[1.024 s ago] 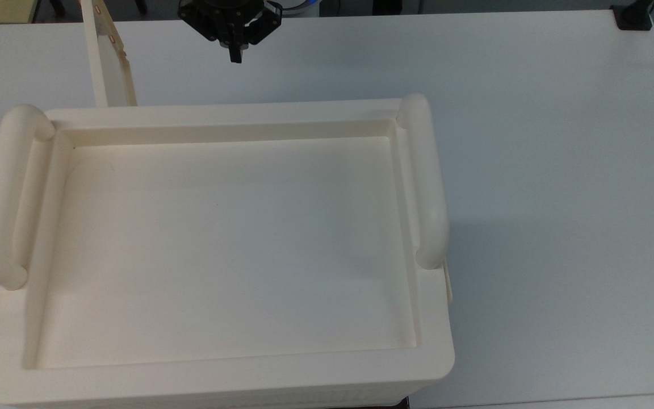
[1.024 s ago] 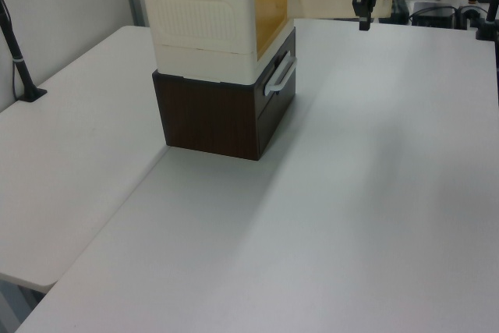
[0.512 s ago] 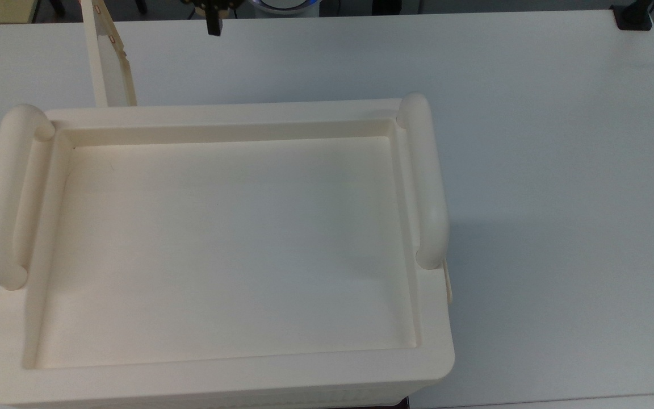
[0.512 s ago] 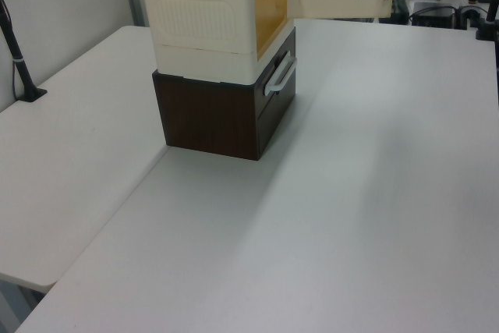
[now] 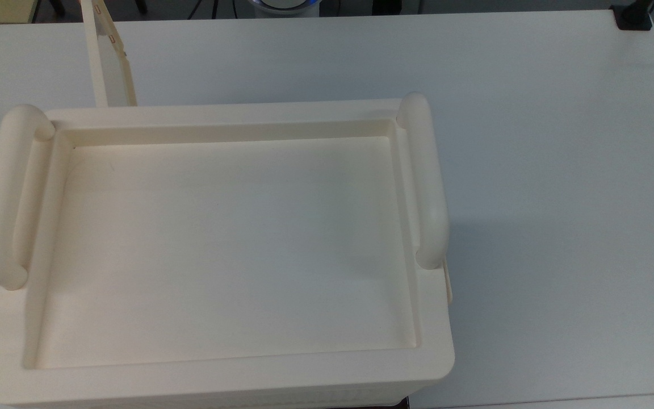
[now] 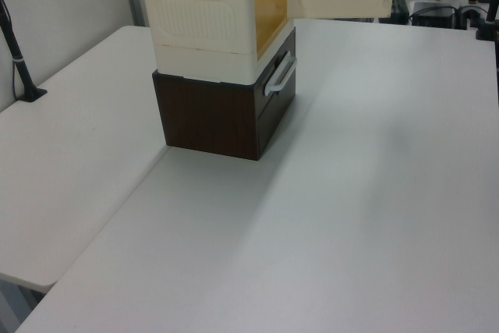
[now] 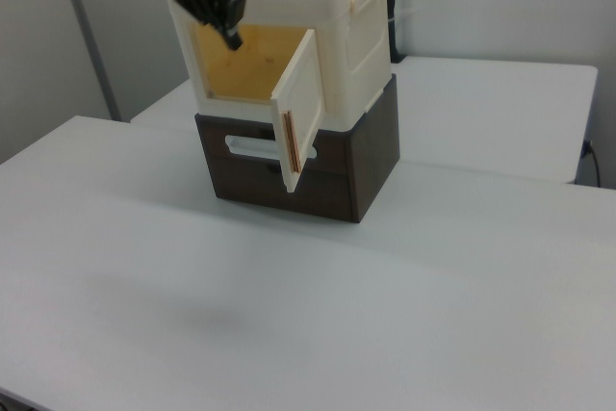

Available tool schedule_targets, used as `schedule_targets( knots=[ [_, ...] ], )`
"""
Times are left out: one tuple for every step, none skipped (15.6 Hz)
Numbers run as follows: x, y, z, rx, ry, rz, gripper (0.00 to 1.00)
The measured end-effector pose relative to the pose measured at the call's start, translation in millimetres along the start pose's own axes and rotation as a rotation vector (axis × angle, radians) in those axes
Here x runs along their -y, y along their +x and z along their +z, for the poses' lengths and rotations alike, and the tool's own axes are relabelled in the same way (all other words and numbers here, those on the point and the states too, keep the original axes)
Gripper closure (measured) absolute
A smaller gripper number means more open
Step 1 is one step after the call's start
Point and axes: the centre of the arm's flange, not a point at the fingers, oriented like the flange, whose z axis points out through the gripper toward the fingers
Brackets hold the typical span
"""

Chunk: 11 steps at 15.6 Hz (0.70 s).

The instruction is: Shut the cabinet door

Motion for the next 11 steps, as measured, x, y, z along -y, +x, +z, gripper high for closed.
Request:
schedule_targets(
  knots=[
    [-9, 2, -2, -0.019, -0.005, 0.014, 0.99],
    [-19, 4, -3, -0.039, -0.01, 0.031, 0.99],
    [-29, 6, -4, -0.053, -0.016, 0.045, 0.99],
    [-40, 7, -4, -0.064, -0.023, 0.059, 0.99],
    [-51, 8, -4, -0.072, -0.031, 0.068, 0.99],
    [-65, 8, -3, -0.076, -0.04, 0.074, 0.99],
    [-77, 7, -2, -0.077, -0.046, 0.075, 0.99],
    [-90, 7, -1, -0.079, -0.049, 0.071, 0.99],
    [-105, 7, 2, -0.079, -0.05, 0.064, 0.99],
    [-113, 6, 4, -0.075, -0.051, 0.057, 0.99],
    [-118, 5, 8, -0.068, -0.053, 0.044, 0.99]
  ],
)
